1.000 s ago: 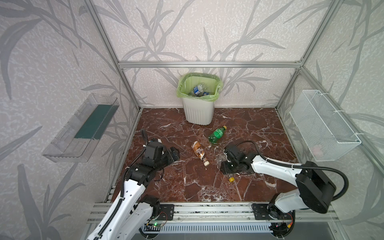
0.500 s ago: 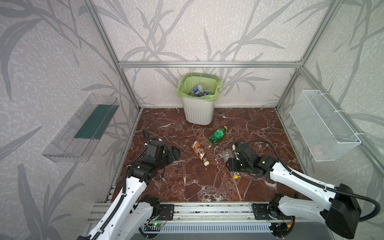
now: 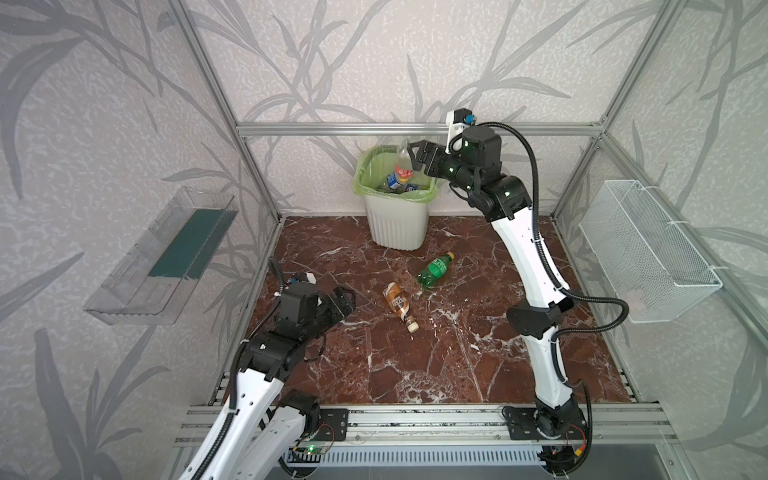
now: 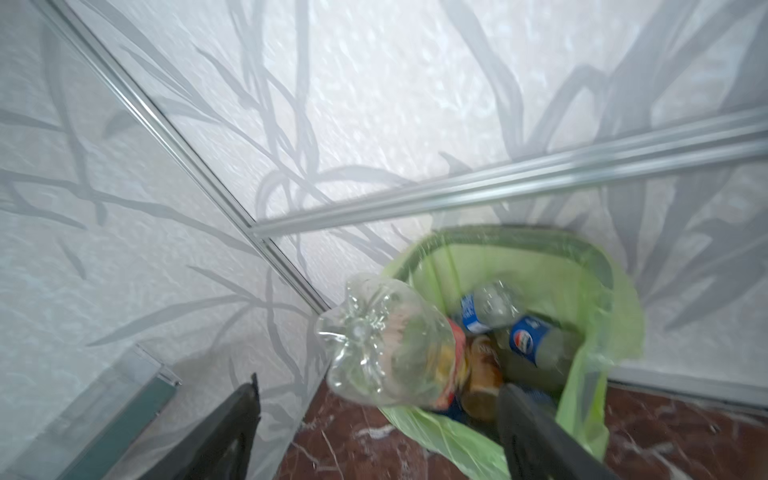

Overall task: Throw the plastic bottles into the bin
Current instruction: 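Lift the red-labelled bottle with the right gripper over the bin and release, then bring the right gripper back down beside the remaining bottles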

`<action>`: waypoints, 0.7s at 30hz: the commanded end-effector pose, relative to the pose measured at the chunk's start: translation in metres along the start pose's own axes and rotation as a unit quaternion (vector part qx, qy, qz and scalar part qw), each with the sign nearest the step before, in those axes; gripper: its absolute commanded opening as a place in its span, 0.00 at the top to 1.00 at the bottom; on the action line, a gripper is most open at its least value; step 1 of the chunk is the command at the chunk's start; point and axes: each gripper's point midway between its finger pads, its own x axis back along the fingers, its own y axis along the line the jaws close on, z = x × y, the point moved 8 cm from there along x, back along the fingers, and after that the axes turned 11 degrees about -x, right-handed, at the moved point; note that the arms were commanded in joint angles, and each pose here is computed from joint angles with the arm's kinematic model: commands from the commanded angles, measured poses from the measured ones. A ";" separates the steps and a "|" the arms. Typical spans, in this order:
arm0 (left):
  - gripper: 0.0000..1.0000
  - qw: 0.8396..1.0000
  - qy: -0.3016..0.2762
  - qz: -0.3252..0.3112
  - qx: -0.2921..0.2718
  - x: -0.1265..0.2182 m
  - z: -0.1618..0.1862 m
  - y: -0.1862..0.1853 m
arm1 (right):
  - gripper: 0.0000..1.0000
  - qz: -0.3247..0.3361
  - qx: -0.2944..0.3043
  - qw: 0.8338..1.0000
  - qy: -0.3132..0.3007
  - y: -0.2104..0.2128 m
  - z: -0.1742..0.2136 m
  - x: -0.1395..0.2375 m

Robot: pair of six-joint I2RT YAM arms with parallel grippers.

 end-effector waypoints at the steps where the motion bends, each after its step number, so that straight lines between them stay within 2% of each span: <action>1: 0.07 1.000 -0.013 -0.019 0.001 0.012 -0.004 0.002 | 0.10 -0.029 0.020 0.998 -0.057 0.033 -0.029 0.068; 5: 0.07 1.000 -0.005 -0.017 0.003 0.006 0.000 0.005 | 0.12 -0.005 0.019 0.998 -0.053 0.014 -0.013 0.109; 11: 0.07 1.000 0.013 -0.016 0.013 -0.009 0.007 0.009 | 0.15 0.081 -0.012 0.996 0.046 -0.069 0.084 0.132; 15: 0.07 0.999 0.021 -0.019 0.016 -0.014 0.008 0.009 | 0.15 0.128 -0.054 0.984 0.113 -0.122 0.149 0.139; 21: 0.08 0.999 0.047 -0.006 0.018 -0.021 0.010 0.004 | 0.16 0.167 -0.115 0.963 0.180 -0.168 0.212 0.145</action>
